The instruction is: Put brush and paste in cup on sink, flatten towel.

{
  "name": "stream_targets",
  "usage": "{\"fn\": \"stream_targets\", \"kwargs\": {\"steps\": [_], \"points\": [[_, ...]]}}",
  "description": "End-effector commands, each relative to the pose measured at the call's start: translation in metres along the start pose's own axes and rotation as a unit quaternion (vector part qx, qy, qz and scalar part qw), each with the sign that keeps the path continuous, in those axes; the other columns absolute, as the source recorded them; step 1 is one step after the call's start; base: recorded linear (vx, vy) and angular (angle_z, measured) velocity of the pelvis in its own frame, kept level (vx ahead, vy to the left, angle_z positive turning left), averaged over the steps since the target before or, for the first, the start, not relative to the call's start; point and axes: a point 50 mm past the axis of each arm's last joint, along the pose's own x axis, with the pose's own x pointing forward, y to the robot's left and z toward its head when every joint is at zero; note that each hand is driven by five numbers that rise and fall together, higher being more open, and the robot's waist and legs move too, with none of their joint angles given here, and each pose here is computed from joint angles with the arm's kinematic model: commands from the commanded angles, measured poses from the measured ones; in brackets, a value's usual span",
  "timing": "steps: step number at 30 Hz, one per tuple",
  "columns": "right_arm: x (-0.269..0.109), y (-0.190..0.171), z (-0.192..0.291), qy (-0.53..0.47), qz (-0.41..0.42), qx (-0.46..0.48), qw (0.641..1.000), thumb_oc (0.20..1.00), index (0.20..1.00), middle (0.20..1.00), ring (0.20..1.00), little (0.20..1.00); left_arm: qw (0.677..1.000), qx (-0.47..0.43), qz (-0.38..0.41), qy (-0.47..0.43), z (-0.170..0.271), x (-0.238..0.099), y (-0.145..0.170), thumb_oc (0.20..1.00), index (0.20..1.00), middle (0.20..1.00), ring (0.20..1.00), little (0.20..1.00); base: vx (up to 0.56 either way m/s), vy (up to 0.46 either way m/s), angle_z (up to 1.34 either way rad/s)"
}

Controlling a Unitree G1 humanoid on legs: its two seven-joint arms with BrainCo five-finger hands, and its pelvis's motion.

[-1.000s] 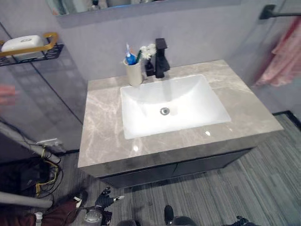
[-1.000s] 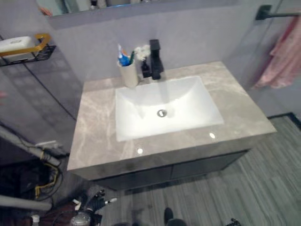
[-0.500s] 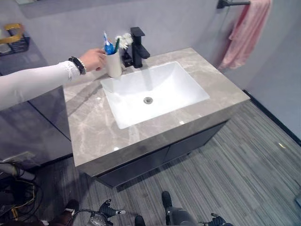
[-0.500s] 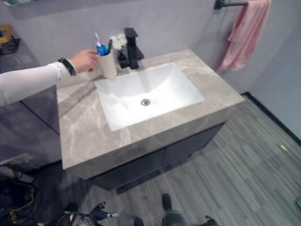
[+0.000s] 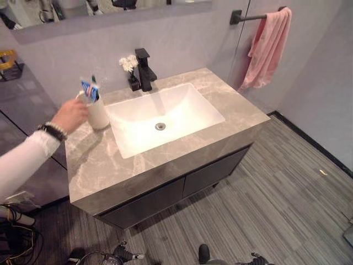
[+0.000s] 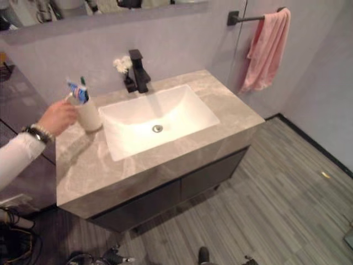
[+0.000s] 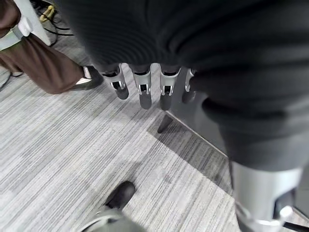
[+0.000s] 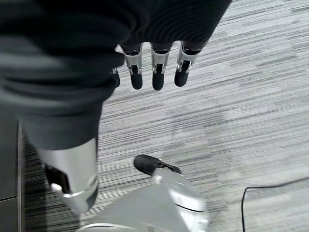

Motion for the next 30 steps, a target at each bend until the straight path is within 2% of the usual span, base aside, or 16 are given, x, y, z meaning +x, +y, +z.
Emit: {"fn": "stream_targets", "kwargs": {"steps": [1, 7, 23, 30], "points": [[0.001, -0.008, 0.003, 0.003, -0.006, -0.009, 1.000, 1.000, 1.000, 1.000, 1.000, 1.000, 0.999, 0.010, 0.018, -0.032, 0.022, 0.003, 0.004, 1.000, 1.000, 1.000, 1.000, 1.000, 0.03, -0.146, -0.01], [0.002, -0.013, 0.010, -0.012, -0.011, 0.015, 1.000, 1.000, 1.000, 1.000, 1.000, 1.000, 0.999, 0.002, 0.020, -0.044, 0.028, 0.003, 0.004, 1.000, 1.000, 1.000, 1.000, 1.000, 0.01, -0.092, 0.00], [0.002, -0.035, 0.036, -0.068, -0.039, -0.008, 0.997, 1.000, 1.000, 1.000, 1.000, 1.000, 0.994, -0.015, 0.015, -0.106, 0.048, -0.002, 0.001, 1.000, 1.000, 1.000, 1.000, 1.000, 0.00, -0.069, 0.11], [0.002, -0.039, 0.050, -0.085, -0.050, -0.039, 0.994, 1.000, 1.000, 1.000, 1.000, 1.000, 0.989, -0.003, 0.025, -0.146, 0.057, -0.008, 0.013, 1.000, 1.000, 1.000, 1.000, 1.000, -0.06, -0.003, 0.67]]}}
